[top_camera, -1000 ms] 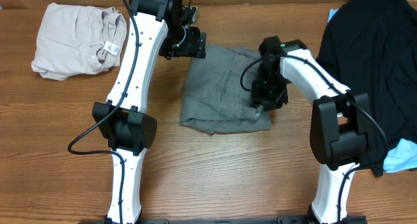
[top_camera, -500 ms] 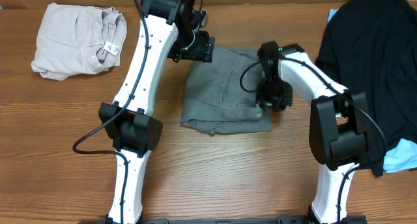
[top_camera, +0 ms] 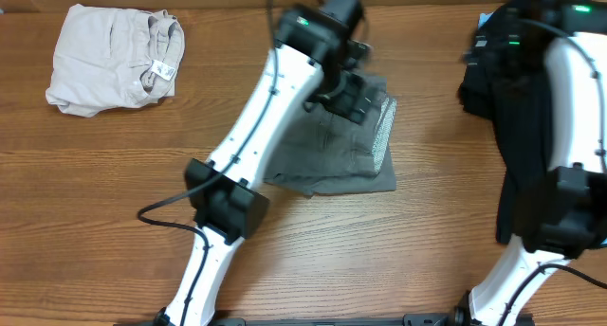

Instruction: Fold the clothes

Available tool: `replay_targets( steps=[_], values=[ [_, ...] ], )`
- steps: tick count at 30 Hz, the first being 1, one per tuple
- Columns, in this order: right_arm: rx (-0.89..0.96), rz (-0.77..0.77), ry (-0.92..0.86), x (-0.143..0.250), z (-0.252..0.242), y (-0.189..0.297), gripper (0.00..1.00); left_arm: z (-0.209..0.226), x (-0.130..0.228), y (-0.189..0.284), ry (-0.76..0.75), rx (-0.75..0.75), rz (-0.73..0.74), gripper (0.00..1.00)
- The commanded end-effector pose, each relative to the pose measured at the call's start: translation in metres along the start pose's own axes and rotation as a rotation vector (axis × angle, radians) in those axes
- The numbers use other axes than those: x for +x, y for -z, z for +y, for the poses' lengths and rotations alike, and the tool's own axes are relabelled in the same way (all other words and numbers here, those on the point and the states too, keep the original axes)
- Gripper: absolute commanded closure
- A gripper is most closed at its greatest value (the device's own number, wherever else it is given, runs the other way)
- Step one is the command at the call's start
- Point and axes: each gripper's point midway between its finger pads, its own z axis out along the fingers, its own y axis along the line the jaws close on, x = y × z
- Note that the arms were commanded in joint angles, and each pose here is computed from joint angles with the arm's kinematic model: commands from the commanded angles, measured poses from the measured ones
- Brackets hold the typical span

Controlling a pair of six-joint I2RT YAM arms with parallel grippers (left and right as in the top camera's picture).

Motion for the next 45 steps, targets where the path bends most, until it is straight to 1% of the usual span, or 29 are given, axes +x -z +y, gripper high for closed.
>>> replay_targets(
  steps=[1,2,3,4,5,7,9,12,16,18,21,23,26,31,33,35,38,41,45],
  values=[
    [-0.087,0.004,-0.015,-0.005,-0.011,0.017,0.15,-0.03,0.006,-0.04,-0.154,0.006,0.069,0.0],
    [-0.084,0.004,-0.013,-0.006,-0.015,0.018,0.15,-0.035,0.008,-0.051,-0.164,0.008,0.089,0.0],
    [-0.079,0.008,-0.01,-0.006,-0.022,0.019,0.15,-0.041,0.011,-0.075,-0.17,0.008,0.123,0.0],
    [-0.078,0.011,-0.005,-0.005,-0.024,0.019,0.16,-0.043,0.012,-0.086,-0.163,0.007,0.136,0.0],
    [-0.076,0.014,0.001,-0.005,-0.024,0.019,0.15,-0.045,0.011,-0.11,-0.126,0.004,0.154,0.0],
    [-0.077,0.015,0.005,-0.004,-0.023,0.019,0.15,-0.044,0.01,-0.141,-0.091,0.001,0.167,0.0],
    [-0.078,0.017,0.011,-0.003,-0.02,0.018,0.15,-0.042,0.007,-0.163,-0.089,0.002,0.163,0.0],
    [-0.08,0.017,0.018,-0.003,-0.017,0.017,0.15,-0.043,-0.003,-0.177,-0.098,0.011,0.13,0.0],
    [-0.076,0.018,0.022,-0.002,-0.016,0.016,0.15,-0.04,-0.002,-0.191,-0.1,0.004,0.137,0.0],
    [-0.073,0.016,0.022,-0.002,-0.017,0.016,0.15,-0.024,0.004,-0.202,-0.099,-0.069,0.161,0.02],
    [-0.07,0.016,0.022,-0.002,-0.017,0.016,0.15,-0.011,0.007,-0.204,-0.104,-0.138,0.177,0.06],
    [-0.062,0.014,0.022,-0.003,-0.019,0.016,0.15,-0.002,0.006,-0.203,-0.139,-0.182,0.173,0.08],
    [-0.051,0.012,0.028,-0.003,-0.021,0.016,0.15,0.012,0.002,-0.2,-0.173,-0.262,0.166,0.07],
    [-0.04,0.026,0.042,0.001,-0.023,0.016,0.15,0.018,0.001,-0.198,-0.185,-0.28,0.166,0.05],
    [-0.024,0.027,0.041,0.001,-0.026,0.016,0.15,0.02,-0.001,-0.198,-0.215,-0.285,0.165,0.05],
    [-0.009,0.035,0.045,0.003,-0.029,0.016,0.15,0.035,-0.005,-0.19,-0.26,-0.362,0.162,0.04],
    [-0.003,0.038,0.044,0.004,-0.03,0.016,0.15,0.065,0.0,-0.175,-0.311,-0.529,0.216,0.01],
    [-0.005,0.031,0.045,0.003,-0.029,0.016,0.15,0.086,0.012,-0.168,-0.268,-0.566,0.272,0.0],
    [-0.006,0.025,0.047,0.001,-0.029,0.016,0.14,0.119,0.028,-0.158,-0.154,-0.571,0.338,0.0]
  ],
)
